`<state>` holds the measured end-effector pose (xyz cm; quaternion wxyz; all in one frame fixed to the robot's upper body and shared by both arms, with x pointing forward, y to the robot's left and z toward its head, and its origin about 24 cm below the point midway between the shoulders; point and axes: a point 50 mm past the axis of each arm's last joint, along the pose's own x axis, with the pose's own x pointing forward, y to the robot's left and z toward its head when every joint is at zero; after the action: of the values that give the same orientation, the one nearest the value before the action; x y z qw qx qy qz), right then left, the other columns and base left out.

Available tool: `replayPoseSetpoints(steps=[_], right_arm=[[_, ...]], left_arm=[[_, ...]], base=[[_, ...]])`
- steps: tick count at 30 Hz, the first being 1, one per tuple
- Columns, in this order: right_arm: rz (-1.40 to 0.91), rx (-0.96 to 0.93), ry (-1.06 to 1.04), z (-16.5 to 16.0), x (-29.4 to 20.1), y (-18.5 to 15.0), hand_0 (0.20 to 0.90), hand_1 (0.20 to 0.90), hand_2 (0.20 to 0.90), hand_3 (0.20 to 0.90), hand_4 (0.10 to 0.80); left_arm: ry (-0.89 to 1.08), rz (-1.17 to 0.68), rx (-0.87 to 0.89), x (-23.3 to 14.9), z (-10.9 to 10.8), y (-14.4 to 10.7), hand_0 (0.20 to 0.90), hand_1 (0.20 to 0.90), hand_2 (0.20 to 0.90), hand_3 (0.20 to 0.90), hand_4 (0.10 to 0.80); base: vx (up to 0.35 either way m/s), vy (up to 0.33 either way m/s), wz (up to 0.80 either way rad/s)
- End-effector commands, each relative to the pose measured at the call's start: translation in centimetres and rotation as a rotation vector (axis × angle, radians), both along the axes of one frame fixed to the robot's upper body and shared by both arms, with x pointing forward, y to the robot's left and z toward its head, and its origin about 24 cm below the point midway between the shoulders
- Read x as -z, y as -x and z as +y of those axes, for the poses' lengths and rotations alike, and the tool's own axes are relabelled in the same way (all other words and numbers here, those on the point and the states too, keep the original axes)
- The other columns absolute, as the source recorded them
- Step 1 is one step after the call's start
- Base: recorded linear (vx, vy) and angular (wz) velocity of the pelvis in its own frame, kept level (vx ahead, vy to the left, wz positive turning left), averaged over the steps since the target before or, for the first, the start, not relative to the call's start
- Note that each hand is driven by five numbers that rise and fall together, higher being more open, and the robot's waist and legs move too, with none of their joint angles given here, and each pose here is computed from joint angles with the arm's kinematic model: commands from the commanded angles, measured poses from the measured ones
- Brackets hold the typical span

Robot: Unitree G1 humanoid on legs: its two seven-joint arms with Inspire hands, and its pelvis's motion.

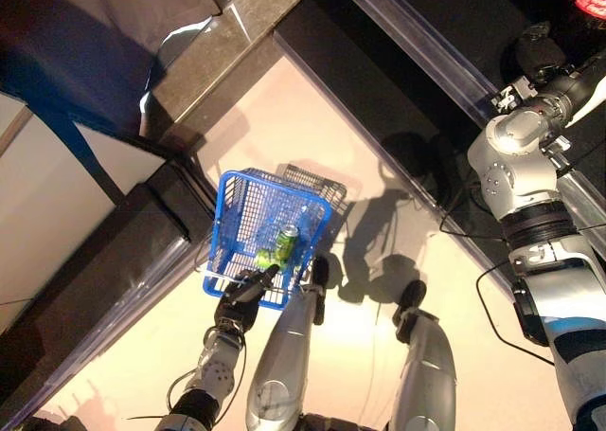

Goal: Pick up the drink and place into the basket.

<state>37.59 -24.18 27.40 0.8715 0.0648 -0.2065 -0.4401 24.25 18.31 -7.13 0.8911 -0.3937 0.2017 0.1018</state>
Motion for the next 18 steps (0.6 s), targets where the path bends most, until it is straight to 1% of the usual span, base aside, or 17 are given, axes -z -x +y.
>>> replayPoseSetpoints(steps=[1, 5, 7, 9, 10, 12, 14, 16, 18], right_arm=[[-0.324, -0.045, 0.145, 0.2, -9.3, 2.4, 0.300, 0.300, 0.300, 0.200, 0.100], [-0.333, -0.065, 0.177, 0.0, -9.1, 2.4, 0.300, 0.300, 0.300, 0.200, 0.100], [-0.358, -0.109, 0.227, 0.8, -9.2, 2.8, 0.300, 0.300, 0.300, 0.200, 0.100], [-0.369, -0.132, 0.246, 1.3, -9.1, 3.0, 0.300, 0.300, 0.300, 0.200, 0.100], [-0.383, -0.190, 0.312, 2.5, -8.9, 3.4, 0.300, 0.300, 0.300, 0.200, 0.100], [-0.409, -0.247, 0.376, 3.7, -9.0, 4.2, 0.300, 0.300, 0.300, 0.200, 0.100], [-0.425, -0.290, 0.423, 4.5, -8.8, 5.0, 0.300, 0.300, 0.300, 0.200, 0.100], [-0.450, -0.368, 0.467, 5.6, -8.1, 5.9, 0.300, 0.300, 0.300, 0.200, 0.100], [-0.464, -0.464, 0.506, 6.7, -7.2, 6.8, 0.300, 0.300, 0.300, 0.200, 0.100]], left_arm=[[-0.041, 0.107, 0.014, 2.4, 2.3, 4.7, 0.300, 0.300, 0.300, 0.200, 0.100], [-0.027, 0.052, -0.014, 1.9, 2.8, 4.5, 0.300, 0.300, 0.300, 0.200, 0.100], [-0.032, -0.017, -0.022, 0.9, 3.1, 3.6, 0.300, 0.300, 0.300, 0.200, 0.100], [-0.035, -0.049, -0.025, 0.4, 3.2, 3.2, 0.300, 0.300, 0.300, 0.200, 0.100], [-0.052, -0.131, -0.005, -0.9, 3.2, 2.3, 0.300, 0.300, 0.300, 0.200, 0.100], [-0.069, -0.215, 0.019, -2.4, 3.0, 1.1, 0.300, 0.300, 0.300, 0.200, 0.100], [-0.063, -0.261, 0.020, -3.3, 2.9, 0.8, 0.300, 0.300, 0.300, 0.200, 0.100], [-0.024, -0.311, 0.056, -4.2, 2.4, 0.4, 0.300, 0.300, 0.300, 0.200, 0.100], [-0.031, -0.356, 0.087, -5.1, 2.2, 0.4, 0.300, 0.300, 0.300, 0.200, 0.100]], base=[[0.000, 0.000, 0.00], [-0.018, -0.010, 0.00], [-0.050, -0.040, 0.02], [-0.042, -0.023, 0.02], [-0.138, -0.009, 0.02], [-0.140, -0.004, 0.04], [-0.018, -0.002, 0.01], [0.000, 0.000, 0.00], [0.000, 0.000, 0.00]])
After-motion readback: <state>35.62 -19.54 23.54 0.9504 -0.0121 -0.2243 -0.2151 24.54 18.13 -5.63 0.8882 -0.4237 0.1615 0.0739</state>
